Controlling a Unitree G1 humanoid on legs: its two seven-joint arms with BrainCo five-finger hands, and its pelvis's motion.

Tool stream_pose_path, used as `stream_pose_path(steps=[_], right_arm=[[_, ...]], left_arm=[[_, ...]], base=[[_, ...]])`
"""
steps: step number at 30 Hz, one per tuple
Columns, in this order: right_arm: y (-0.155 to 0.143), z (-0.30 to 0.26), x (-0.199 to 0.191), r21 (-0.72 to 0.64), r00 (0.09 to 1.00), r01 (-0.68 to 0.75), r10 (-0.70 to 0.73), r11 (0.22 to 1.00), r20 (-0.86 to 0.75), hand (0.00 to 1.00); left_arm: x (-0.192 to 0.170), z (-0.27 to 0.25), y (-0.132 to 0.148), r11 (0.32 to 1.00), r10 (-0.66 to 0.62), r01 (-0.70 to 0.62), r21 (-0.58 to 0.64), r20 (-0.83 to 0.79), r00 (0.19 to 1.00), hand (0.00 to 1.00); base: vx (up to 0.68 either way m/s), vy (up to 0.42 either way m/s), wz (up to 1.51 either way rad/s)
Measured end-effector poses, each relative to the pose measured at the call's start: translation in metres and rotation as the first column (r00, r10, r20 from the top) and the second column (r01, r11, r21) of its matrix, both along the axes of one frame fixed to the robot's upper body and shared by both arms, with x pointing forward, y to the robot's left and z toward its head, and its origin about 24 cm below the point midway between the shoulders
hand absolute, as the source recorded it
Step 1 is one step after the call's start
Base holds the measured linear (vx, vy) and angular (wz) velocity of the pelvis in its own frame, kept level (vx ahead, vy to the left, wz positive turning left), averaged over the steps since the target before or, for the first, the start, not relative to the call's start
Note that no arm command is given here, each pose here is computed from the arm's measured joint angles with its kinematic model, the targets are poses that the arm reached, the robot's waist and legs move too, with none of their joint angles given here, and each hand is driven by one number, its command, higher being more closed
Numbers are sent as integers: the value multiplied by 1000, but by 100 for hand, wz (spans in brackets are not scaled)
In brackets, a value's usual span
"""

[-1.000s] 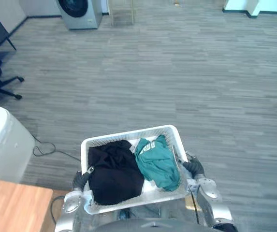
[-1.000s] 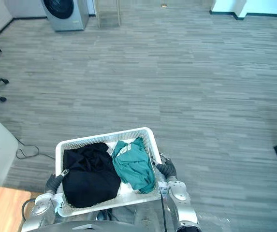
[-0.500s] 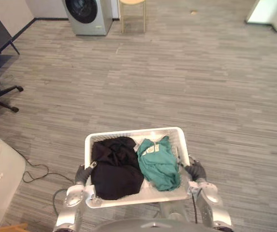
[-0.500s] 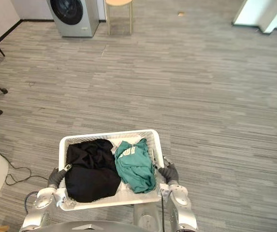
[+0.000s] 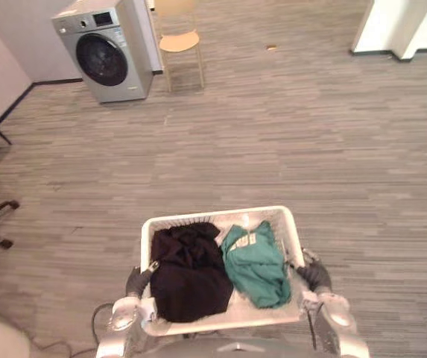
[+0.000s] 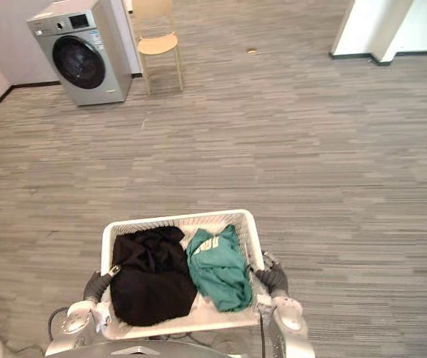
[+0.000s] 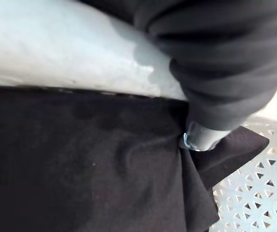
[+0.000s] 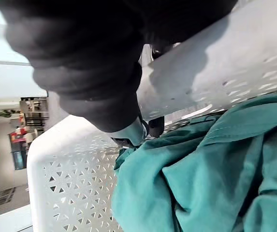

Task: Pick up the laundry basket with both hands and put the clothes into the washing machine.

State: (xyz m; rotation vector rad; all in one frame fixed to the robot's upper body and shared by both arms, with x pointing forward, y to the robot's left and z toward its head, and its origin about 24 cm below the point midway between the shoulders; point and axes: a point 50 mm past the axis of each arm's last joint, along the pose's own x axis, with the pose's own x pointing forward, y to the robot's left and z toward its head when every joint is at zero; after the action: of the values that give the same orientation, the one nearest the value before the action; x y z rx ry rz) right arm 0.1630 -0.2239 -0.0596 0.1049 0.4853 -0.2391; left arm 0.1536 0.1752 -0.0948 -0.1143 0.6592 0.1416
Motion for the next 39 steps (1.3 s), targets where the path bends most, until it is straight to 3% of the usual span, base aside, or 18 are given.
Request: stream_pose_path(steps=[4,5,19,32,39], right_arm=[[9,-8,-2,41,1000,11,-10,999,-25,100],[17,-24,-2,76,995,-8,15,997,-101,100],[15,-38,-13,152,987,29,-5,988,-158,100],[16,-19,13,199,1000,25,-23,980,-12,100],[13,-10,8,251,994,82,-98,965,50,100]], left_arm=[[0,1,11,999,-9,9,36,-1,1000,100],[-7,-5,19,998,1,3,69,-49,999,100],[1,-2,27,996,-23,26,88,-37,999,100],[28,18,29,996,-26,19,92,71,997,100],[61,45,20,989,-106,81,126,205,973,100]], base=[[183,131,-6],[51,10,-9],[33,-16,-1],[126,117,14],[558,18,63]])
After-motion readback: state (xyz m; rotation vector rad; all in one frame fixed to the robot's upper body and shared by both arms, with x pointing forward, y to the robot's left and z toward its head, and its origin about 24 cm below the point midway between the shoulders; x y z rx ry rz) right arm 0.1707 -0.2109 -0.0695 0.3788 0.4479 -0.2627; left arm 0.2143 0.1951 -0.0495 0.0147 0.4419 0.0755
